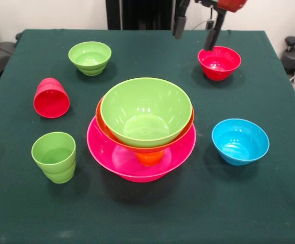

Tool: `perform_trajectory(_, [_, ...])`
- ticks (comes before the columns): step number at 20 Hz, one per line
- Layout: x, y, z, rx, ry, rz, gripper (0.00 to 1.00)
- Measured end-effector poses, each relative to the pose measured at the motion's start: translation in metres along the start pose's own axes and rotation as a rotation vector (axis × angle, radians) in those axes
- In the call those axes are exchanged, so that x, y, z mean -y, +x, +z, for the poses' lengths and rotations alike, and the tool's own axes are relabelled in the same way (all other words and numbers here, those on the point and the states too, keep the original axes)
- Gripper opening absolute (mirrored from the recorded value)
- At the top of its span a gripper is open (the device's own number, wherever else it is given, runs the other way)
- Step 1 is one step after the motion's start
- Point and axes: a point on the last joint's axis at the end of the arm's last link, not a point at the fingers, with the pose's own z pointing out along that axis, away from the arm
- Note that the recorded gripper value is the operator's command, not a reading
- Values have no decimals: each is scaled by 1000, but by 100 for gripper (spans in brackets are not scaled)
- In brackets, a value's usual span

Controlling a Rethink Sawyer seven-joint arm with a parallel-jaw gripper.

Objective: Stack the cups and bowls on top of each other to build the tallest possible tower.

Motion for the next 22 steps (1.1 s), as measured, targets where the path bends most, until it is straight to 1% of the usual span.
perform_trajectory(5, [13,-1,3,1,33,63,100])
perform_trajectory(6, [16,0,7,-1,45,81,100])
perform_trajectory(12, [22,8,20,-17,80,137,100])
perform_trajectory(16, [22,12,26,-28,92,171,100])
perform_trajectory(18, [21,15,29,-36,97,198,100])
perform_trajectory(22, [20,19,33,-44,105,221,100])
